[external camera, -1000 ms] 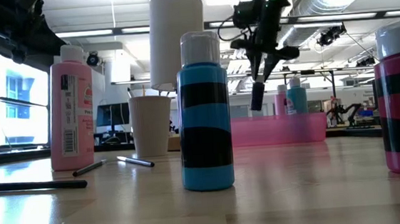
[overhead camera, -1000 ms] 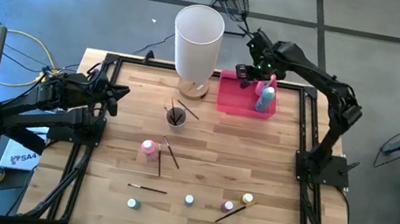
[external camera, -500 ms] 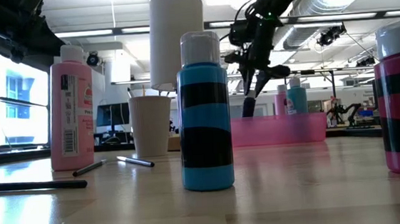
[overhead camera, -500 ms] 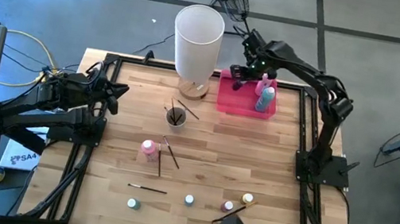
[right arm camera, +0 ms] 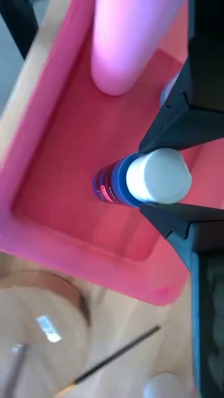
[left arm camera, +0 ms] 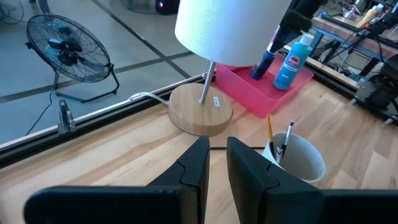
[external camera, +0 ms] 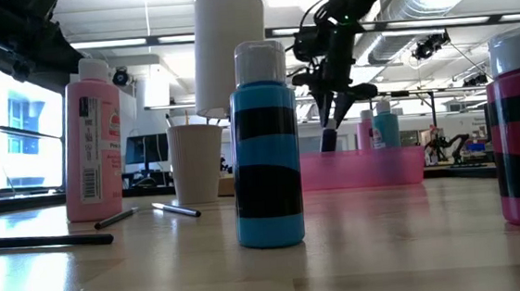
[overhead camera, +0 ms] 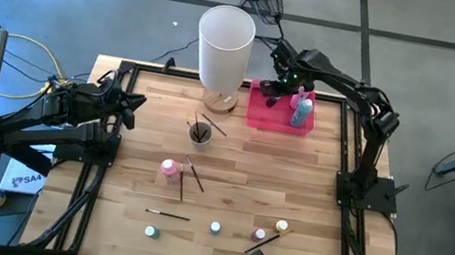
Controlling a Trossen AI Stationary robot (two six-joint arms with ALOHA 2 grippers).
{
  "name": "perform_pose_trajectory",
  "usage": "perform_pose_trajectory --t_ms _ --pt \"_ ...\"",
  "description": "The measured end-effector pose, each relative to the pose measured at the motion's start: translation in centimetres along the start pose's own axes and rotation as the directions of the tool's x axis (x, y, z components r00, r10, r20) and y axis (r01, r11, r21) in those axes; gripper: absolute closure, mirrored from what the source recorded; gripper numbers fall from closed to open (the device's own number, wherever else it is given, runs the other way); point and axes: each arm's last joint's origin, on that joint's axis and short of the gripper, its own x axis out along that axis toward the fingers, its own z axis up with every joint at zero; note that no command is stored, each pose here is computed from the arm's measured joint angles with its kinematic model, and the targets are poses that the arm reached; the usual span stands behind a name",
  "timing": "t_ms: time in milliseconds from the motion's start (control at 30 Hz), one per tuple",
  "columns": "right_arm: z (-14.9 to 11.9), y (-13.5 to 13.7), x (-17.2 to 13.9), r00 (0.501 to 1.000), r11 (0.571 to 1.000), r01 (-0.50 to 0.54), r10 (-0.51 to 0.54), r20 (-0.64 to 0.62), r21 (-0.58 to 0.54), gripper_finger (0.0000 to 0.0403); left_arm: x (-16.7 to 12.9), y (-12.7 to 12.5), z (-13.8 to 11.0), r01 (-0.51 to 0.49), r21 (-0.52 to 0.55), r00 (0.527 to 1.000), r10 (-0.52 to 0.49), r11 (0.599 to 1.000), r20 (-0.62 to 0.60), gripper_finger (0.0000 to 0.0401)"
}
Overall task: Pick & Place Paint Supplies
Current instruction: Put the small blue paint bottle into the pink bin
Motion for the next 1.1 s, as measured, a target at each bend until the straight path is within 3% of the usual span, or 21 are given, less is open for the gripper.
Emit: perform_pose_trajectory --t_ms 300,767,1100 --pt "-0.8 1.4 1.4 0.999 0.998 0.011 -0.014 -0.051 -0.065 0.0287 0.0 0.0 0.0 0.000 0.000 1.000 0.000 1.000 -0.001 0.0347" --pt "-2.7 2.0 2.6 0.971 0.980 0.118 -0.147 -0.189 -0.161 0.0282 0.0 0.0 0.0 0.001 0.000 1.000 -0.001 1.000 -0.002 0.0347" --pt "-2.5 2.3 2.7 0.978 0.984 0.071 -0.101 -0.183 -0.165 0.0282 0.0 0.0 0.0 0.001 0.000 1.000 -0.001 1.000 -0.002 0.0347"
